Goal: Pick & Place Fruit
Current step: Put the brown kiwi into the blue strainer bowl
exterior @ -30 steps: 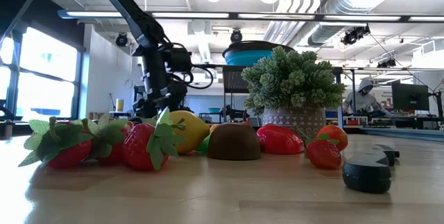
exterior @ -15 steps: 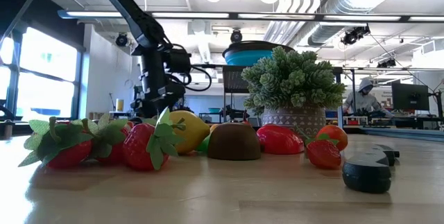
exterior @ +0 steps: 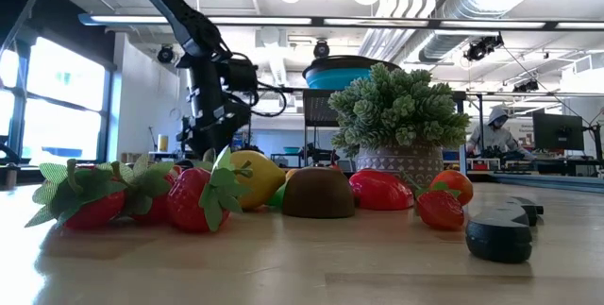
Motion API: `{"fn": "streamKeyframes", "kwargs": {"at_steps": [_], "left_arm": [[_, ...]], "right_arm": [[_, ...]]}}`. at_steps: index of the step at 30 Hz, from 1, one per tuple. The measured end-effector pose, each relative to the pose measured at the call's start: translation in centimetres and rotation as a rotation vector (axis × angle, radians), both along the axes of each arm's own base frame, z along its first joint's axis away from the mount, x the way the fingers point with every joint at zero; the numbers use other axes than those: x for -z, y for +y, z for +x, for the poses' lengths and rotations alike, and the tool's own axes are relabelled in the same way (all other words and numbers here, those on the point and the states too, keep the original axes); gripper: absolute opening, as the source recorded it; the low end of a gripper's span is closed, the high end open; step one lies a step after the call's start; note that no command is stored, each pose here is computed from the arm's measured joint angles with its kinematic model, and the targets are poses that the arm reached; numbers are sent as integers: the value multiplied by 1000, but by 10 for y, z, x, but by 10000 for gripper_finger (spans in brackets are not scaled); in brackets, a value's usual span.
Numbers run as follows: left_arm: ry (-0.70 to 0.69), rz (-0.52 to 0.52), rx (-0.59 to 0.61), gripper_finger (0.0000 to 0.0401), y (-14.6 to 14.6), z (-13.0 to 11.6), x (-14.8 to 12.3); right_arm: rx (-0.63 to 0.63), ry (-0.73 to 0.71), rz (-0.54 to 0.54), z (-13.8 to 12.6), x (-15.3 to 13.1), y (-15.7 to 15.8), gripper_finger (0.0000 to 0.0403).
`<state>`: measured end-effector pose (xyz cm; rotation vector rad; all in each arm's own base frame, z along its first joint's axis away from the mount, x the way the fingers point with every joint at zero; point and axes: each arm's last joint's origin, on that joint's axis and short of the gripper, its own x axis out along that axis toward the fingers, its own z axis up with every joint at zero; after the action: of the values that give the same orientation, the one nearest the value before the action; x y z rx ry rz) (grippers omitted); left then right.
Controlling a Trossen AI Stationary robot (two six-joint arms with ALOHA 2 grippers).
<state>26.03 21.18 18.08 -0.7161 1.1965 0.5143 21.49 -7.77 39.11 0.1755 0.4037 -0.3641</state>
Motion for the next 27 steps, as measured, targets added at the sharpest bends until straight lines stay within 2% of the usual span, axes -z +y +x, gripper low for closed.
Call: {"fn": "streamKeyframes", "kwargs": {"at_steps": [7, 27], "left_arm": [[-71, 23, 8, 219, -11, -12, -35], [-517, 184, -47, 219, -53, -57, -149]], "right_arm": [[-1, 1, -1, 0, 0, 0, 2], [-2, 1, -3, 0, 0, 0, 2]]}}
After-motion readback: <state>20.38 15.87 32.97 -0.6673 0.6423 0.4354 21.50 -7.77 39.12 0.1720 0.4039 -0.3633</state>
